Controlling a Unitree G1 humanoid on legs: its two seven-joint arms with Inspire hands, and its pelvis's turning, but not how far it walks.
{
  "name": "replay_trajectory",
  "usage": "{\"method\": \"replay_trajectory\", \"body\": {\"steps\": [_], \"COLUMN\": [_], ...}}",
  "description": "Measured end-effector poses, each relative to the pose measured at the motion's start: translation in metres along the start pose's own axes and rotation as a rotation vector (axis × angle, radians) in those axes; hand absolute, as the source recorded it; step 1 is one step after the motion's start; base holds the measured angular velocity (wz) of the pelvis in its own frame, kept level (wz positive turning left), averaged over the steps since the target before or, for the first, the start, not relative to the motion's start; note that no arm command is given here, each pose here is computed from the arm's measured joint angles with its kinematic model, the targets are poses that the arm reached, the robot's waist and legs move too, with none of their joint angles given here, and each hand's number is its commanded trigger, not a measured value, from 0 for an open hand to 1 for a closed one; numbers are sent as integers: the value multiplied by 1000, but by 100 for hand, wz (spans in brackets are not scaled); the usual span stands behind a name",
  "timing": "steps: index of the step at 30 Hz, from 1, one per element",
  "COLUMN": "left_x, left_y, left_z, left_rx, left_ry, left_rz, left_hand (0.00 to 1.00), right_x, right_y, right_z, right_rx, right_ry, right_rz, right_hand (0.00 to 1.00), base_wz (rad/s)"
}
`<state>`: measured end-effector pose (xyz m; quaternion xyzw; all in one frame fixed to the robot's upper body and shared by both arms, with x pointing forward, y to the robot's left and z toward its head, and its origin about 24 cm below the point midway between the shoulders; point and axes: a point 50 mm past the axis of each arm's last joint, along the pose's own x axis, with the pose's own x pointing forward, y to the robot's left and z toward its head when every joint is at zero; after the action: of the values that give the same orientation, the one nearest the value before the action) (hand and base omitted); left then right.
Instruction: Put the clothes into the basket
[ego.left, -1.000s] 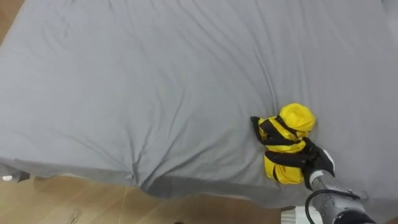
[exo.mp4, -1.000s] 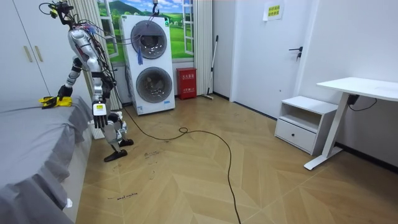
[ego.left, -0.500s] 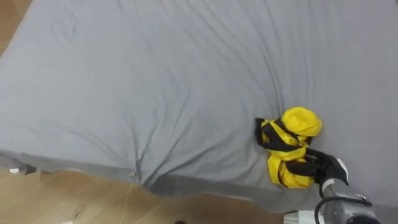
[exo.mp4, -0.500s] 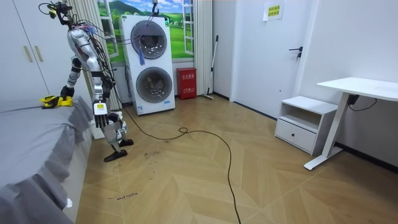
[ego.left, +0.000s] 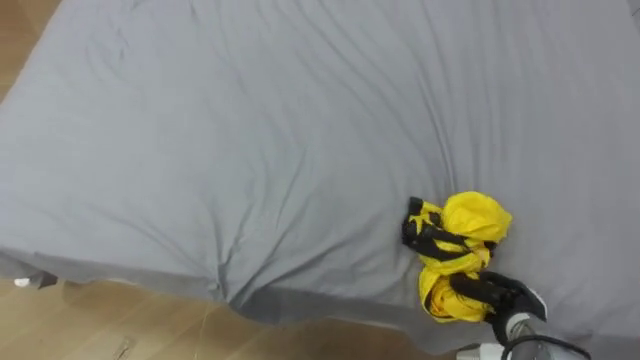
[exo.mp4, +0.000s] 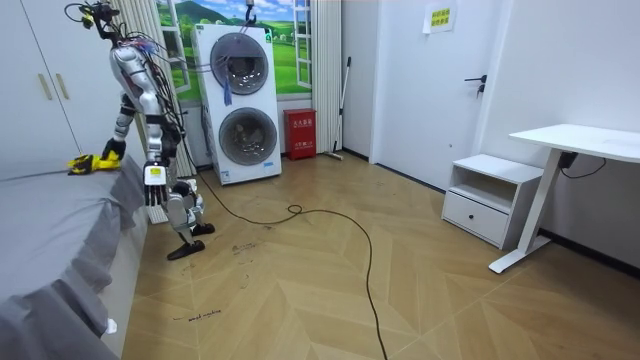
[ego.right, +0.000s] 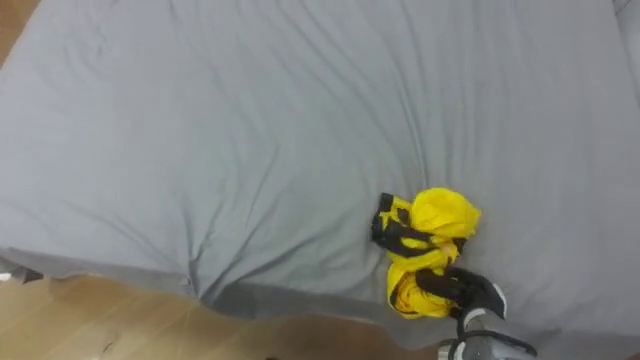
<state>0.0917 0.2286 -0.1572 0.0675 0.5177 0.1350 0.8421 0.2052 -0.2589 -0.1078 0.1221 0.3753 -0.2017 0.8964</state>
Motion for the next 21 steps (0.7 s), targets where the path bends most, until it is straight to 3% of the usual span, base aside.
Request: {"method": "replay_trajectory", "body": {"steps": [8,14,21], "left_x": [-9,-9,-8], "left_y": [16,13,8], "left_z": [-27,-27,-24], "left_rx": [-14,42,49], "left_ry": [43,41,53], "left_rz": [43,33,17], "left_hand": [0,0,0], "right_x": [-22,-37,-44], "right_y": [-2,5,-4], "right_z": [22,48,68], "right_rx": [215,253,314], "right_ry": [-204,-339,-417], "right_rz": [98,169,148], "right_hand": [100,100,100], "base_wz": [-26,-48,-38]}}
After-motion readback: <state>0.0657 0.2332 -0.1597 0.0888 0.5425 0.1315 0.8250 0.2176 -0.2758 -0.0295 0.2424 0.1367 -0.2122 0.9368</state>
